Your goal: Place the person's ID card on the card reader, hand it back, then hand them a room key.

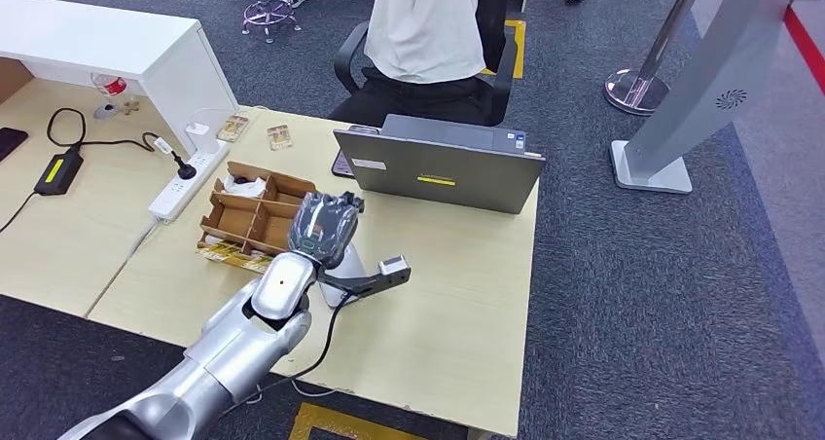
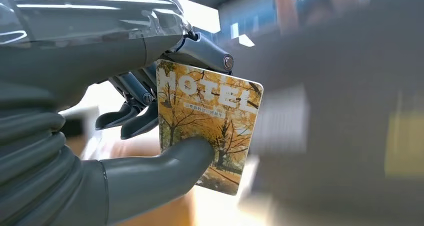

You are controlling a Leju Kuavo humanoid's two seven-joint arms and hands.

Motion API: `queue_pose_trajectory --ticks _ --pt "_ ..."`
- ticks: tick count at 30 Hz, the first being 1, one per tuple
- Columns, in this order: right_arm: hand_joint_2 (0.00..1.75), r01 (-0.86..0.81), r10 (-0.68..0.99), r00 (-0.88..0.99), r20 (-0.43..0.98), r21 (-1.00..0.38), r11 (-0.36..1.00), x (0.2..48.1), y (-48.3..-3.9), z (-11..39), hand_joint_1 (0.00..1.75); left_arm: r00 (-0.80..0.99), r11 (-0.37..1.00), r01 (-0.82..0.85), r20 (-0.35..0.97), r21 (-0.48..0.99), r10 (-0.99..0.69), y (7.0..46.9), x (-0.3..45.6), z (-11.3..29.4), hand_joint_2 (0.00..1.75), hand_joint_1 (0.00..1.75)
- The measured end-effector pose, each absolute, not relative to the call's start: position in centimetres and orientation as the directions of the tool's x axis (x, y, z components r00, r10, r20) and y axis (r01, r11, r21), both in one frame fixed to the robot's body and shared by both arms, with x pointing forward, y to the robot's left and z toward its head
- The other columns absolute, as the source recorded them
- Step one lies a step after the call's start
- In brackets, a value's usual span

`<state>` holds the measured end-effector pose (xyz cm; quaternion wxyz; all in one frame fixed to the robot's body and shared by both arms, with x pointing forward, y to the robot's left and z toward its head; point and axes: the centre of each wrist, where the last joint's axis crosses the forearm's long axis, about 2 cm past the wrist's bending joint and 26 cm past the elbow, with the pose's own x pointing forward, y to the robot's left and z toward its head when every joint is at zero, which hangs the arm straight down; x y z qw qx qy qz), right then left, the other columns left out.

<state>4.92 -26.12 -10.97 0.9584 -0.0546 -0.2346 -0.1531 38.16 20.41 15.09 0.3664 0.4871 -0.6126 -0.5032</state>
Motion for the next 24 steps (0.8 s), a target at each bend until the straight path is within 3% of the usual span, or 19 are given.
queue_pose_trajectory --ticks 4,9,16,24 --pt "0.00 0.280 -0.231 0.850 0.474 -0.035 0.959 5.3 -26.1 -10.9 0.00 -0.270 0.061 -0.555 -0.110 0.829 -0.957 22.3 40.9 22.0 1.75 1.75" --pt "0.00 0.251 -0.207 0.854 0.478 -0.030 0.968 6.1 -26.0 -10.8 0.00 -0.187 -0.005 -0.734 -0.208 0.679 -0.960 25.6 43.5 28.8 1.75 1.75" --pt "0.00 0.244 -0.203 0.855 0.477 -0.025 0.969 6.5 -25.9 -10.7 0.00 -0.067 -0.106 -0.769 -0.244 0.630 -0.967 28.8 45.9 33.2 1.75 1.75" --pt "0.00 0.245 -0.206 0.859 0.468 -0.023 0.969 6.5 -25.9 -10.7 0.00 0.017 -0.183 -0.706 -0.242 0.684 -0.970 30.6 47.2 32.4 1.75 1.75"
